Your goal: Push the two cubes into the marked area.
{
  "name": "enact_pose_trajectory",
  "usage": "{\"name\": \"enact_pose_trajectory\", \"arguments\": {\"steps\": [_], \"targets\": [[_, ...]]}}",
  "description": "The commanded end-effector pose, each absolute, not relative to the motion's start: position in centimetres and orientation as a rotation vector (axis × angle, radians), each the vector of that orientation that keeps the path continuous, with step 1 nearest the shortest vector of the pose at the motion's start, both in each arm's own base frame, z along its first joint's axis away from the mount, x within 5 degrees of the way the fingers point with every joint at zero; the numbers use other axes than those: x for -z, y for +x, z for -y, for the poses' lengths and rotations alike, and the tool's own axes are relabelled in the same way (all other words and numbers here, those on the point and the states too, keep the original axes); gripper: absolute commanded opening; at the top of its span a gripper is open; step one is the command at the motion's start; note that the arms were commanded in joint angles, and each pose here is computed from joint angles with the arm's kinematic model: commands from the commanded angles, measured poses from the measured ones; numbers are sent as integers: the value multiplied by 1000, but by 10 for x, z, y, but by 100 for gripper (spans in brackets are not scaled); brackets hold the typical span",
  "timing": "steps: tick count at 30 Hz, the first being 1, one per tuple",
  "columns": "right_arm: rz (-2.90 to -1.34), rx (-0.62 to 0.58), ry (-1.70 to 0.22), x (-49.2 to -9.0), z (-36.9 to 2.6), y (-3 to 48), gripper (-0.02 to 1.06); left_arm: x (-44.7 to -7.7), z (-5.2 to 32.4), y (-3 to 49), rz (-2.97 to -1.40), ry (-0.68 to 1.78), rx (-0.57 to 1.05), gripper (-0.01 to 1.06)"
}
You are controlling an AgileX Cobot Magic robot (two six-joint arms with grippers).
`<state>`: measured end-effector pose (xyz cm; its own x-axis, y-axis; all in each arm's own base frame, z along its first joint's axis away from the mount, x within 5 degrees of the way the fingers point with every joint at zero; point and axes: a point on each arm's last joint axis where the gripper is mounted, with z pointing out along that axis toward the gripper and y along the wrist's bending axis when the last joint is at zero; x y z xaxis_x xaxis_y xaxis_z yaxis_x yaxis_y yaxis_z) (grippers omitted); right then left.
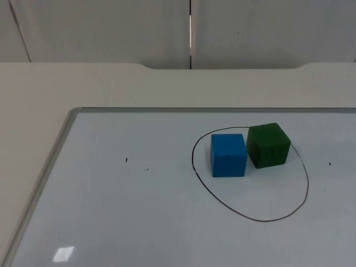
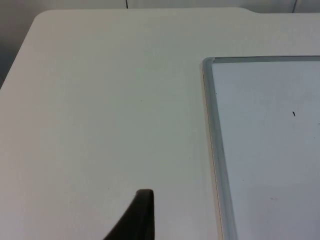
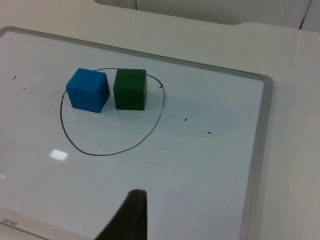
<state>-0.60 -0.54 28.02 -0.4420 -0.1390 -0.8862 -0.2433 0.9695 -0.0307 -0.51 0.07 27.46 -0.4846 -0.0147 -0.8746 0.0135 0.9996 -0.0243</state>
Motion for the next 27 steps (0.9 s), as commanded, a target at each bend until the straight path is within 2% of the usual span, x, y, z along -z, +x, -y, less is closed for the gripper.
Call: {"name": "enact_pose_trajectory", "arguments": {"steps": [1, 27], "targets": [[-2033, -116, -263, -280, 6, -6, 105, -274, -1, -5, -2067, 7, 27, 105], [-2033, -116, -263, -280, 6, -6, 105, -274, -1, -5, -2065, -23, 10, 105]]}}
